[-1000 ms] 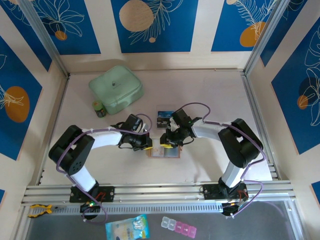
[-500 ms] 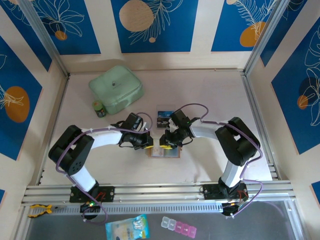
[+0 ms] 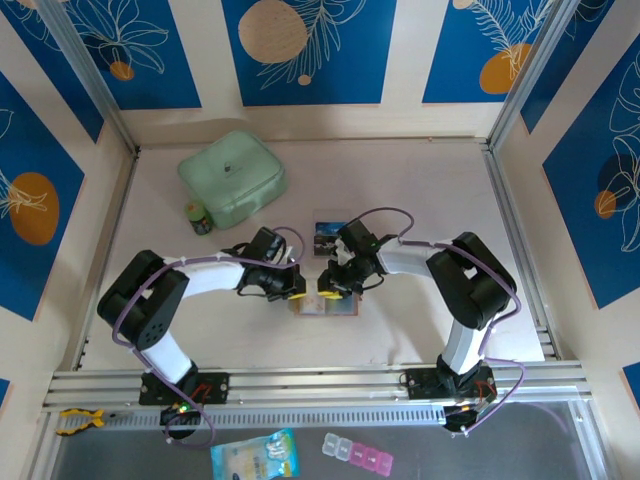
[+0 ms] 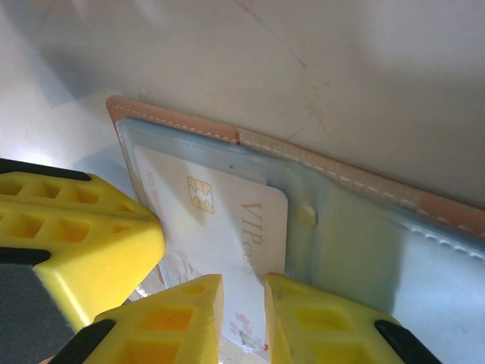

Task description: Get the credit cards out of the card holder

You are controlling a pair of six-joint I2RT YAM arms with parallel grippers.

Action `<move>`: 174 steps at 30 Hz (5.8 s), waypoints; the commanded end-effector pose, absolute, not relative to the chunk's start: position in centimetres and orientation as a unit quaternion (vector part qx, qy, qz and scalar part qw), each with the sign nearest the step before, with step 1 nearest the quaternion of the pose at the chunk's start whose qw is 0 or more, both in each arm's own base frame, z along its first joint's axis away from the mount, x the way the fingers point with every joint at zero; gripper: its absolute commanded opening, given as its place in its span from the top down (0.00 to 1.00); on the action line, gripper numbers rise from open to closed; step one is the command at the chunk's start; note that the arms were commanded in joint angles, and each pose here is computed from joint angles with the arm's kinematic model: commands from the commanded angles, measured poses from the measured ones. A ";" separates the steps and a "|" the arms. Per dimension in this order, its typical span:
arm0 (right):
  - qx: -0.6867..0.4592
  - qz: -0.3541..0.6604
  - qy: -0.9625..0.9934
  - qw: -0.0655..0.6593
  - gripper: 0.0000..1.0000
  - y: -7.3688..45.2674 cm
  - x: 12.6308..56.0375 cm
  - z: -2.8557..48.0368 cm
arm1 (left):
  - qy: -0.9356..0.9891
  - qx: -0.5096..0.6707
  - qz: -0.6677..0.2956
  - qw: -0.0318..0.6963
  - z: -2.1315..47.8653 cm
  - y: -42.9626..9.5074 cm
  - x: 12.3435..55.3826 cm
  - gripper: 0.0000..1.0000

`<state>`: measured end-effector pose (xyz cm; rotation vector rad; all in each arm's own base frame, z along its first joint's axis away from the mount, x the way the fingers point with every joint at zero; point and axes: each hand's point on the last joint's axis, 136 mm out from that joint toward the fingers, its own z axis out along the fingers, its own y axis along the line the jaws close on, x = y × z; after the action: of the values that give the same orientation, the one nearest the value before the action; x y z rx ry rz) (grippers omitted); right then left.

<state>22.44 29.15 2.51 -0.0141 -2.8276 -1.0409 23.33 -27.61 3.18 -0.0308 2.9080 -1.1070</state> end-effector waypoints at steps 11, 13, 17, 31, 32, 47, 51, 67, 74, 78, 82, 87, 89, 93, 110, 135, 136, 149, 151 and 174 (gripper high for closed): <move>0.001 -0.305 -0.949 0.077 0.78 28.6 21.7 1.9 | 0.940 -0.012 -0.341 0.011 2.6 -26.7 22.8 0.93; 0.002 -0.285 -0.956 0.074 0.78 28.1 21.6 1.7 | 0.940 -0.012 -0.340 0.013 2.6 -26.6 22.7 0.92; 0.010 -0.264 -0.962 0.065 0.78 27.7 21.7 1.9 | 0.941 -0.011 -0.338 0.010 2.5 -26.5 22.6 0.92; 0.024 -0.285 -0.957 0.047 0.78 28.4 21.9 4.0 | 0.940 -0.011 -0.341 0.013 2.8 -26.5 22.7 0.91; 0.025 -0.291 -0.955 0.047 0.77 28.6 21.8 4.2 | 0.938 -0.009 -0.345 0.017 3.1 -26.7 22.8 0.90; 0.023 -0.321 -0.945 0.066 0.77 29.8 21.6 3.9 | 0.942 -0.006 -0.335 0.013 3.0 -26.3 22.4 0.97; 0.021 -0.318 -0.945 0.071 0.78 29.8 21.6 3.4 | 0.947 -0.005 -0.322 0.007 2.2 -25.9 22.2 0.99; 0.014 -0.272 -0.959 0.078 0.78 28.2 21.4 1.6 | 0.950 -0.012 -0.311 -0.004 1.4 -25.5 21.8 0.99; 0.021 -0.260 -0.963 0.069 0.78 27.7 21.5 2.2 | 0.950 -0.012 -0.312 -0.003 1.5 -25.5 21.9 0.99; 0.024 -0.261 -0.963 0.062 0.77 27.7 21.6 2.5 | 0.949 -0.011 -0.314 -0.001 1.7 -25.6 21.9 0.99; 0.030 -0.263 -0.963 0.053 0.78 27.7 21.9 2.8 | 0.949 -0.009 -0.316 0.003 2.1 -25.6 22.1 0.99; 0.037 -0.267 -0.962 0.048 0.78 27.9 22.1 3.1 | 0.948 -0.007 -0.319 0.007 2.6 -25.8 22.3 0.99; 0.038 -0.269 -0.961 0.045 0.77 28.0 22.2 3.4 | 0.947 -0.006 -0.322 0.011 2.9 -25.9 22.4 0.99; 0.038 -0.280 -0.958 0.043 0.77 28.1 22.2 4.1 | 0.944 -0.004 -0.330 0.018 3.8 -26.2 22.7 0.99; 0.024 -0.331 -0.939 0.087 0.77 29.5 20.6 3.1 | 0.950 0.004 -0.311 -0.009 1.9 -26.6 21.8 1.00; 0.041 -0.298 -0.951 0.069 0.78 28.5 21.3 3.1 | 0.949 0.010 -0.317 0.001 3.0 -26.8 22.1 1.00; 0.043 -0.301 -0.950 0.068 0.77 28.6 21.2 3.2 | 0.947 0.012 -0.320 0.002 3.2 -27.0 22.1 1.00; 0.030 -0.323 -0.945 0.046 0.77 28.2 21.6 4.8 | 0.941 0.028 -0.338 -0.003 4.4 -28.3 21.9 1.00; 0.018 -0.321 -0.945 0.052 0.77 27.8 21.6 4.6 | 0.940 0.028 -0.339 -0.005 4.2 -28.4 21.9 1.00; -0.003 -0.314 -0.946 0.083 0.72 27.4 21.2 1.9 | 0.947 0.026 -0.320 -0.023 2.7 -28.0 21.3 1.00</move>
<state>21.93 27.48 2.46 0.0210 -2.8665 -0.9381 21.78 -27.80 2.86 0.0335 2.9939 -1.0304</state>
